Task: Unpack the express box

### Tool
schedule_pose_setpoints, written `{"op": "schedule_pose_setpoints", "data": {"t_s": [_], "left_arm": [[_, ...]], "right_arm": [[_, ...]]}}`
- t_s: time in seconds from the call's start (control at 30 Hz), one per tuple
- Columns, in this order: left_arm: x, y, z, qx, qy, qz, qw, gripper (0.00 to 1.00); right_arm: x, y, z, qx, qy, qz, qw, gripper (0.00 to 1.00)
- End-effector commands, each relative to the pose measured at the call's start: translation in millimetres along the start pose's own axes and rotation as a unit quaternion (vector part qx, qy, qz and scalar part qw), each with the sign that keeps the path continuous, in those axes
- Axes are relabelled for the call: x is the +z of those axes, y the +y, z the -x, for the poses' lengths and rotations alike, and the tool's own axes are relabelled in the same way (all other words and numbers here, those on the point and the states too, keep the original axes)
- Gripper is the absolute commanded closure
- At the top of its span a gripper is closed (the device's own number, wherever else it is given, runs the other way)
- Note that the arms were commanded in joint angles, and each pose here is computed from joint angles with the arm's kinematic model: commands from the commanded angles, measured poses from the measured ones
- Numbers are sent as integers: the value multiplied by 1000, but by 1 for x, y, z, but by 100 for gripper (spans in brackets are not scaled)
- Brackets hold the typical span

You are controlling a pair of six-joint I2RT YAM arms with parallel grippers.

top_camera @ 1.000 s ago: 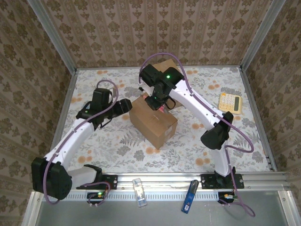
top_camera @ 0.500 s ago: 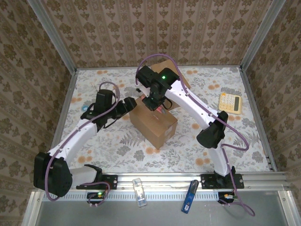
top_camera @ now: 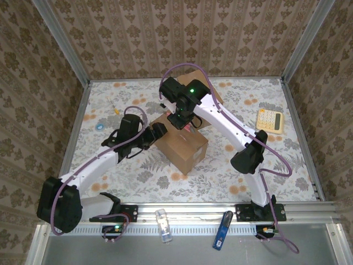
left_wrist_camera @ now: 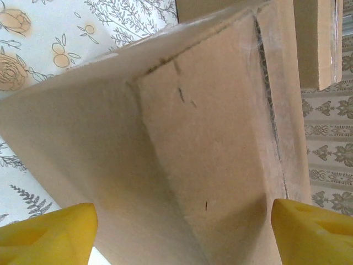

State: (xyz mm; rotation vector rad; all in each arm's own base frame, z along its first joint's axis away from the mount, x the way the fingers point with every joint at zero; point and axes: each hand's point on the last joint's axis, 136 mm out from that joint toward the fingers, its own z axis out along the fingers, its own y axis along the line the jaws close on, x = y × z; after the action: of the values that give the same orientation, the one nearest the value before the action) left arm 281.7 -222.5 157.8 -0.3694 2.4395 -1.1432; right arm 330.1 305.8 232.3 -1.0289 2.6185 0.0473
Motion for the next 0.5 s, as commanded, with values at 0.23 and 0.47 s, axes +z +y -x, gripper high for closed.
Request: {"op": "schedule_pose_setpoints", "data": {"t_s": [0.23,0.47], "left_arm": [[8,4,-5,-22,-8,-37,999,22],[14,20,-14,-39,-9,-46,998,24]], "right_arm": [[0,3,-3,-21,8,-16,1000,100],[3,-1,-10,-21,18,-42,999,100]]}}
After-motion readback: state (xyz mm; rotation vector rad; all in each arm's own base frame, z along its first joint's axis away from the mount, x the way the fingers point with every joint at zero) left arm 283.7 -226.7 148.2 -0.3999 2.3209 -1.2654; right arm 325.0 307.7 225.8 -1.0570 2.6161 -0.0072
